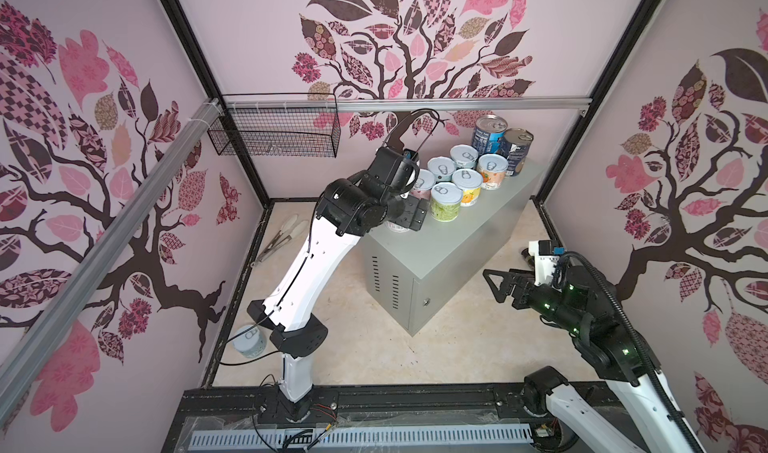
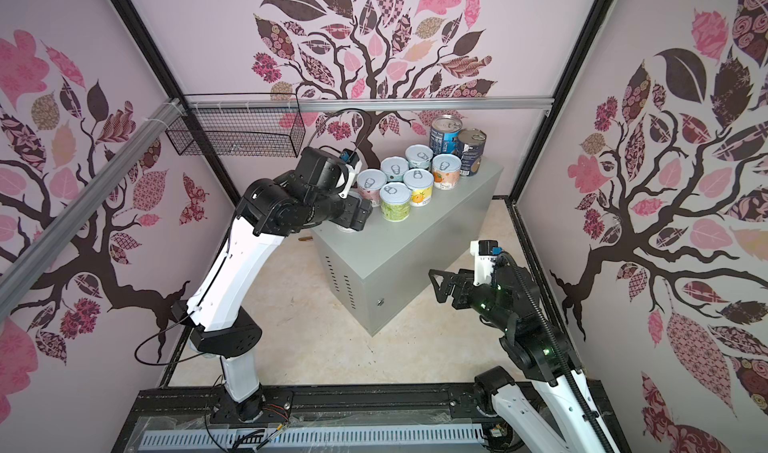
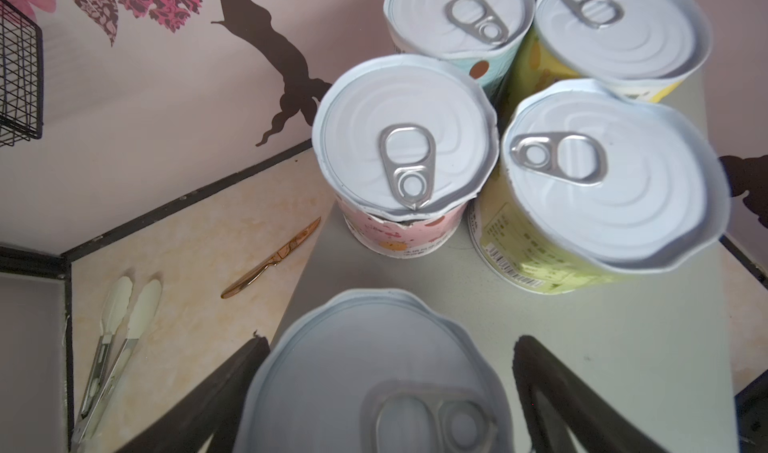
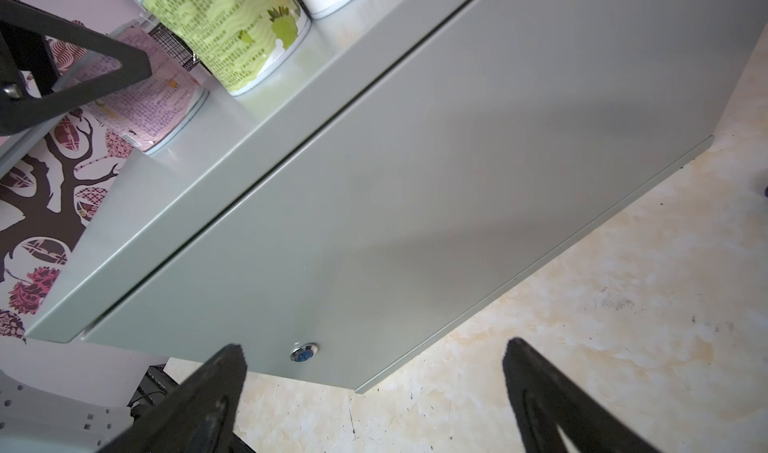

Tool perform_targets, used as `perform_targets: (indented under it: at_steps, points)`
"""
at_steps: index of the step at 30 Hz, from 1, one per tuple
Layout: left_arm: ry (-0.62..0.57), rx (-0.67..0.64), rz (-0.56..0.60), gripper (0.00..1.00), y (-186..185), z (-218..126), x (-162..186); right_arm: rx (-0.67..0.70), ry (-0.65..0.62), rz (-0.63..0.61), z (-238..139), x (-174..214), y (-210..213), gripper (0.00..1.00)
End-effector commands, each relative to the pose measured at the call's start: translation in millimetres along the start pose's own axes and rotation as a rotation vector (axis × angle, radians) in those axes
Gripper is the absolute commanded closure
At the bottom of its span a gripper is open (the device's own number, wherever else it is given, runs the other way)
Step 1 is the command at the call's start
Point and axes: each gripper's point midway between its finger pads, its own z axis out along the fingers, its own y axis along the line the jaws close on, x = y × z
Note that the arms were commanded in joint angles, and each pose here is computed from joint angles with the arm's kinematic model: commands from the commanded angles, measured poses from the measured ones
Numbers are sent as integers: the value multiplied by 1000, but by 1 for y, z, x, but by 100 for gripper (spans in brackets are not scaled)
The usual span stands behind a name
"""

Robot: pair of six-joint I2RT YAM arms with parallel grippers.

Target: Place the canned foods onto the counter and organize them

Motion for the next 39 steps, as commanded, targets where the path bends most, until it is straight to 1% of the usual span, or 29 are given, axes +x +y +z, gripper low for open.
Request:
perform_targets:
  at_steps: [1, 7, 11, 16, 18, 22, 25, 27, 30, 32, 35, 37, 39]
  points:
    - [-155, 20, -43, 5, 10, -47, -26, -32, 2, -32, -6, -7, 11, 0]
    - [-284, 40, -77, 6, 21, -98, -29, -73, -3, -55, -15, -21, 27, 0]
    - [-297, 41, -95, 10, 27, -113, -14, -103, -13, -82, -19, -36, 40, 1]
    - [-286, -33, -113, 13, 43, -109, 13, -126, -39, -101, -18, -51, 50, 0]
    - [-258, -46, -128, 15, 48, -99, 28, -139, -43, -101, -15, -55, 53, 0]
    - [-236, -11, -193, 27, 53, -82, 43, -175, -46, -107, -7, -64, 65, 3]
    - [-226, -5, -209, 37, 52, -71, 47, -181, -48, -135, -3, -70, 74, 5]
    - [-224, 2, -214, 41, 50, -65, 47, -182, -48, -155, 0, -72, 80, 7]
    - [-227, 26, -223, 45, 45, -59, 48, -199, -38, -174, 5, -73, 92, 17]
    - [-224, 48, -227, 47, 41, -57, 50, -212, -28, -180, 10, -74, 98, 33]
    - [-223, 73, -239, 49, 37, -55, 52, -237, -18, -183, 19, -74, 106, 49]
    - [-221, 91, -249, 50, 34, -54, 53, -254, -10, -185, 24, -73, 111, 53]
    - [-221, 106, -254, 50, 31, -52, 54, -267, -2, -198, 30, -72, 120, 54]
